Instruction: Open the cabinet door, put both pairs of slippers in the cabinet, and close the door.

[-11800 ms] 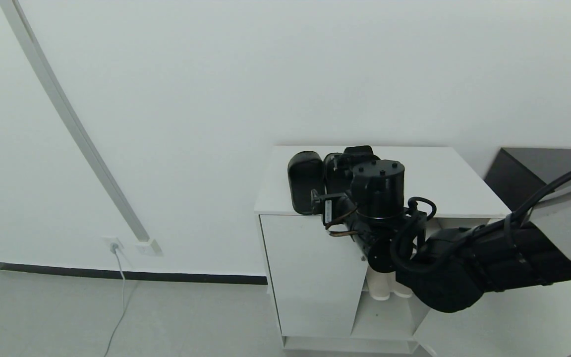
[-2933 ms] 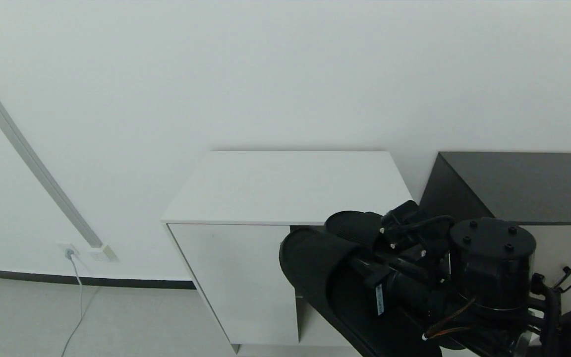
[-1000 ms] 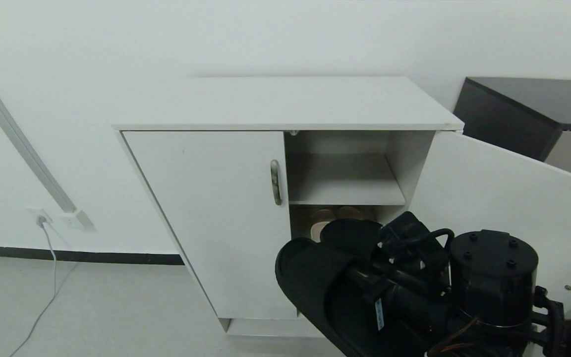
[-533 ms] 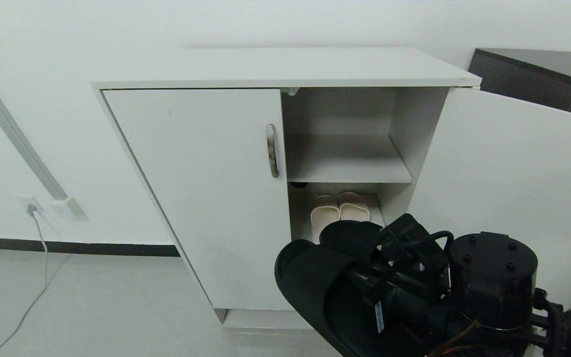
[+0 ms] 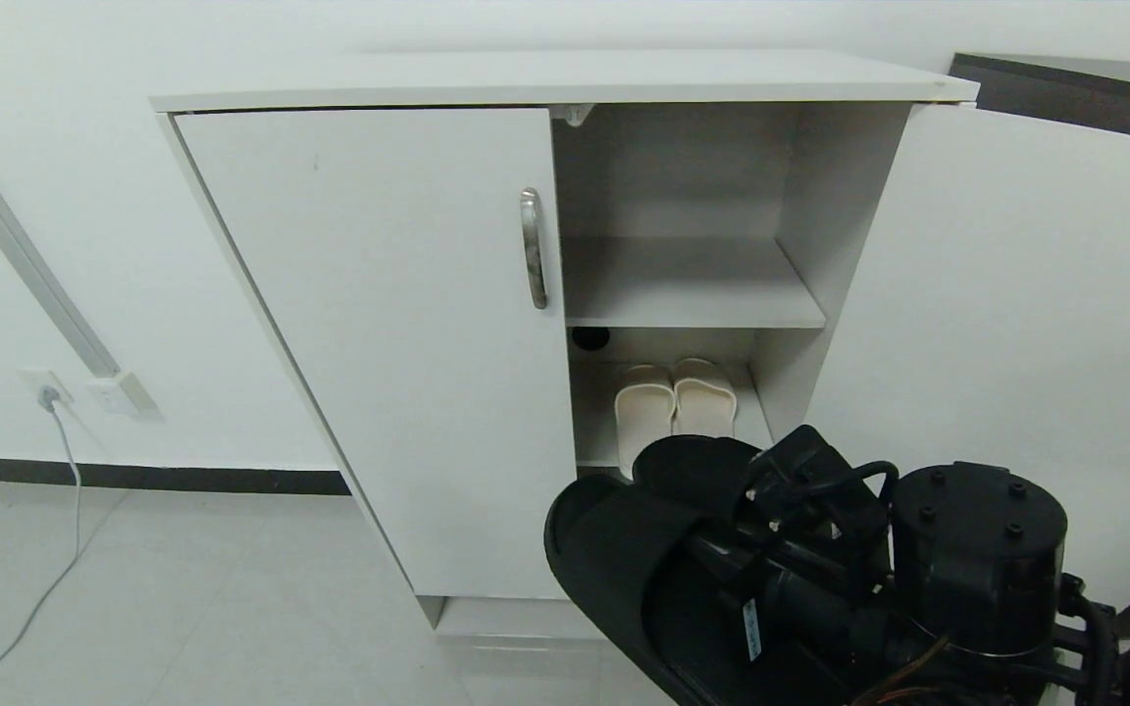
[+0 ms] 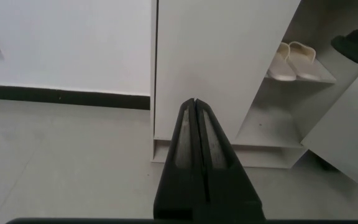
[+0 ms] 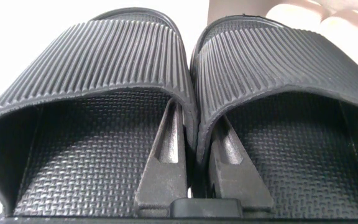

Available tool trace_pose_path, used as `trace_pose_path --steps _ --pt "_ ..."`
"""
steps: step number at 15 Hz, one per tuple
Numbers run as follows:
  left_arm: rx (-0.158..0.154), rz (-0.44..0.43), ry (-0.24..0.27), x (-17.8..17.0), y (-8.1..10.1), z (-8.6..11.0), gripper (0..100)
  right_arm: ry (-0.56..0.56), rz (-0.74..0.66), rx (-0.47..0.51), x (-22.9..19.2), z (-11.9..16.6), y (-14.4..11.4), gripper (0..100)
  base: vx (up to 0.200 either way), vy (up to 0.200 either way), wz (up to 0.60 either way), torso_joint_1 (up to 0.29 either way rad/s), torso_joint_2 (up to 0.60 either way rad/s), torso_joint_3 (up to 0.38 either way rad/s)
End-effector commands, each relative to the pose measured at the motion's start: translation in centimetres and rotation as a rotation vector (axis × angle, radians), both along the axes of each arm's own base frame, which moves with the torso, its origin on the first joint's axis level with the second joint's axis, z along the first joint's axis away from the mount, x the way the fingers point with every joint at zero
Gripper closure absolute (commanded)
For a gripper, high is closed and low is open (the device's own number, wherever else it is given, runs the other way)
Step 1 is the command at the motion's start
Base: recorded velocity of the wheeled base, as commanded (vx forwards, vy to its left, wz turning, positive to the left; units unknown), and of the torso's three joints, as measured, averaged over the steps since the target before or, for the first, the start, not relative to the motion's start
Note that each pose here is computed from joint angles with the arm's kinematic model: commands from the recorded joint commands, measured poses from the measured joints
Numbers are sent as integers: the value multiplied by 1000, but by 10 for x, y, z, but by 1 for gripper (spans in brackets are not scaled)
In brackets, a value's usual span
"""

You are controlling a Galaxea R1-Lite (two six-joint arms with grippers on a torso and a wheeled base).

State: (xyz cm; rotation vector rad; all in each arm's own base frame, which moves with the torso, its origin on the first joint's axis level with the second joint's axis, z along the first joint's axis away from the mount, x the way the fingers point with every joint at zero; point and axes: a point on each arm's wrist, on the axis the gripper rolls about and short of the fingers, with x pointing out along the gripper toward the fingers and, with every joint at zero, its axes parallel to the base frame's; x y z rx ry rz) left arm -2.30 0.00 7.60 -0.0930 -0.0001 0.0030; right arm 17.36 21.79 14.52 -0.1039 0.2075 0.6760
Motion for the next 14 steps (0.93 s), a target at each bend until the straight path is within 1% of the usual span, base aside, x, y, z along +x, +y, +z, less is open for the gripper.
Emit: trace_pose_path --steps 1,11,14 --pt "-1 0 0 0 0 0 100 2 1 -3 0 -1 0 100 0 0 0 0 0 0" --pt "-1 2 0 0 0 0 100 5 10 -5 0 -2 2 100 0 0 0 0 0 0" --pt "-1 0 0 0 0 0 100 5 7 -5 5 -8 8 100 0 0 0 0 0 0"
